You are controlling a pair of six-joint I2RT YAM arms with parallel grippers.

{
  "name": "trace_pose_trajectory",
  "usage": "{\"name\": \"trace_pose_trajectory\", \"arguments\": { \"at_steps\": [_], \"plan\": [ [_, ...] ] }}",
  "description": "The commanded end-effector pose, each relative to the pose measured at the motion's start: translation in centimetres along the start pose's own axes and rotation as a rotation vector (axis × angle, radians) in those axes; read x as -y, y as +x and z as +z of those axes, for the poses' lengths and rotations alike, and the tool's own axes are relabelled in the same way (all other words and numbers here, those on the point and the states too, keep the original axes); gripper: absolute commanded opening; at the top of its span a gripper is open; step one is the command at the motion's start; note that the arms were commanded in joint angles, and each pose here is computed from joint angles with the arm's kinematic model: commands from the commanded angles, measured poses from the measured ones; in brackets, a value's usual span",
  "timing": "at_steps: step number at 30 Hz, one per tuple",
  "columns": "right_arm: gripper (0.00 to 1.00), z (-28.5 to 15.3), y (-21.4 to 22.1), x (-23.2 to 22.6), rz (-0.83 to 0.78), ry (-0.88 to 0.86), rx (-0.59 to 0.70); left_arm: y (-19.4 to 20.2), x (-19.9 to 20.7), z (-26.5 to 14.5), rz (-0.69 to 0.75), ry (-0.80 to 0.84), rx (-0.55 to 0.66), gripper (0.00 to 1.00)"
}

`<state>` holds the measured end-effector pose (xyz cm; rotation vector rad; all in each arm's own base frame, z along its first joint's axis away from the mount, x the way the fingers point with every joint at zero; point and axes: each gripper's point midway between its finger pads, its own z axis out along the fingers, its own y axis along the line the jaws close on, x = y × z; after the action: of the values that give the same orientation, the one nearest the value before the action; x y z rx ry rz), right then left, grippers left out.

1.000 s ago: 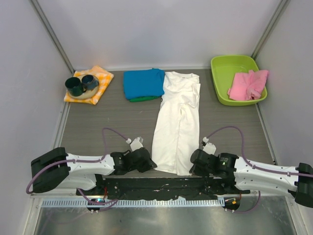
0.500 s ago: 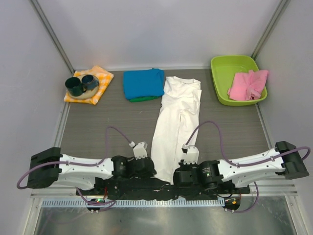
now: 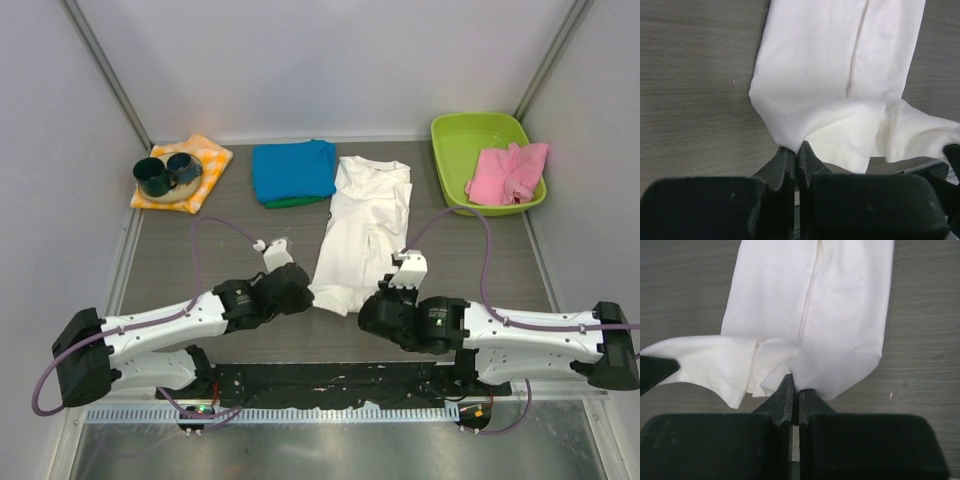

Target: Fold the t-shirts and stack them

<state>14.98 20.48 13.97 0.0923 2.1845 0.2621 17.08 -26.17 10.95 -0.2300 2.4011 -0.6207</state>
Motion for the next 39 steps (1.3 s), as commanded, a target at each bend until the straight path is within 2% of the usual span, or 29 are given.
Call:
{"name": "trace_pose_trajectory", "arguments": {
  "at_steps": [1,3,12,19,25,39],
  "plan": [
    [0.01,1.2,-5.6,1.9,-0.001,0.065,0.177,-3.6,1.8,1.5,0.044,0.036,0.05,0.0],
    [0.01,2.3,-6.4,2.6,0.04,0.081,0.175,-5.3,3.3,2.2,0.022,0.078,0.06,0.0],
    [0.01,5.6,-7.5,4.8,0.076,0.158,0.187,-7.0,8.5,7.3,0.061,0.133,0.018,0.0],
    [0.01,8.5,-8.3,7.1,0.119,0.21,0.176,-9.9,8.6,9.3,0.029,0.124,0.031,0.0],
    [0.01,11.0,-9.6,7.6,0.152,0.209,0.156,-12.9,7.0,10.8,-0.011,0.096,0.055,0.0],
    [0.01,17.6,-11.2,9.4,0.197,0.233,0.092,-15.4,5.3,16.7,-0.081,0.102,0.017,0.0]
  ]
}}
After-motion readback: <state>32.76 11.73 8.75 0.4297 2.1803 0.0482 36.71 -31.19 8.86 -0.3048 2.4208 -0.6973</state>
